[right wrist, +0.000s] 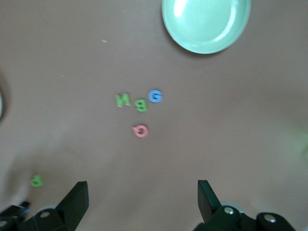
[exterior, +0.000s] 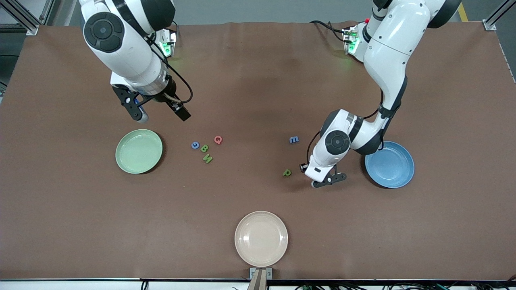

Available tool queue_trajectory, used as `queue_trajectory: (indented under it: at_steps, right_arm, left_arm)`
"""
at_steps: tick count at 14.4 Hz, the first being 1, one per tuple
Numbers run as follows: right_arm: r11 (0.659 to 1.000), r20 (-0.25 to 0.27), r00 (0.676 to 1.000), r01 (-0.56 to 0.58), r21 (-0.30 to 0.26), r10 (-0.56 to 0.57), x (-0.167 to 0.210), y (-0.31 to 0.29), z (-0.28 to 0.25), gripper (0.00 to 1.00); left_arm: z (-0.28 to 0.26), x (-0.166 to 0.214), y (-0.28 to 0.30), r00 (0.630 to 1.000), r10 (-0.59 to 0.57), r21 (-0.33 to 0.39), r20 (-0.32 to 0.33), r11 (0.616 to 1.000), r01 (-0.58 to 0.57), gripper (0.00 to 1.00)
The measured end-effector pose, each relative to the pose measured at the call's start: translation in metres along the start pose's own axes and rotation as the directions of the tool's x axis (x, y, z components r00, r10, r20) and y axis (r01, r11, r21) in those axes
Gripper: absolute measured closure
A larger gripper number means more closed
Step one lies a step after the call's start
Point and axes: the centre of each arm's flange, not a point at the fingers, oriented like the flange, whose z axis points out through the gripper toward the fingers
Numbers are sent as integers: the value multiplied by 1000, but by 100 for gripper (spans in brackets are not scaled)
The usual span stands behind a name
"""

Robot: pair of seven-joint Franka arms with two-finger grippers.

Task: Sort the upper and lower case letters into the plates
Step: 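Carry the x to the blue plate while the right gripper reaches the letters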

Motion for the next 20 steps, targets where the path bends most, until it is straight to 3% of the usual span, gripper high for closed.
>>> queue_trajectory:
  at_steps: [3,4,6,13,17,20]
  right_arm:
    - [1000,-23,1000,-8,-2,7,54,-12,24,0]
    - [1000,-25,1000,-16,-4,16,69,-19,39,0]
    - [1000,-31,999,-24,-3,23,84,-36,74,0]
    - [1000,-50,999,-1,-16,1,84,-65,139,0]
    - [999,-102,994,50,-8,-50,78,-83,204,0]
    - [994,-135,985,108,-5,-108,73,-84,252,0]
  left_arm:
    - [-1,1,0,1000,-3,-1,-2,1000,3,52]
    - [-2,1,0,1000,-7,-1,-4,1000,7,62]
    - [-3,2,-1,1000,-13,-1,-5,1000,13,66]
    - [-10,8,-1,1000,-8,-7,-30,1000,8,67]
    - [-65,28,-26,999,-23,33,-26,999,24,67]
    - [-107,43,-72,999,41,74,1,996,-41,67]
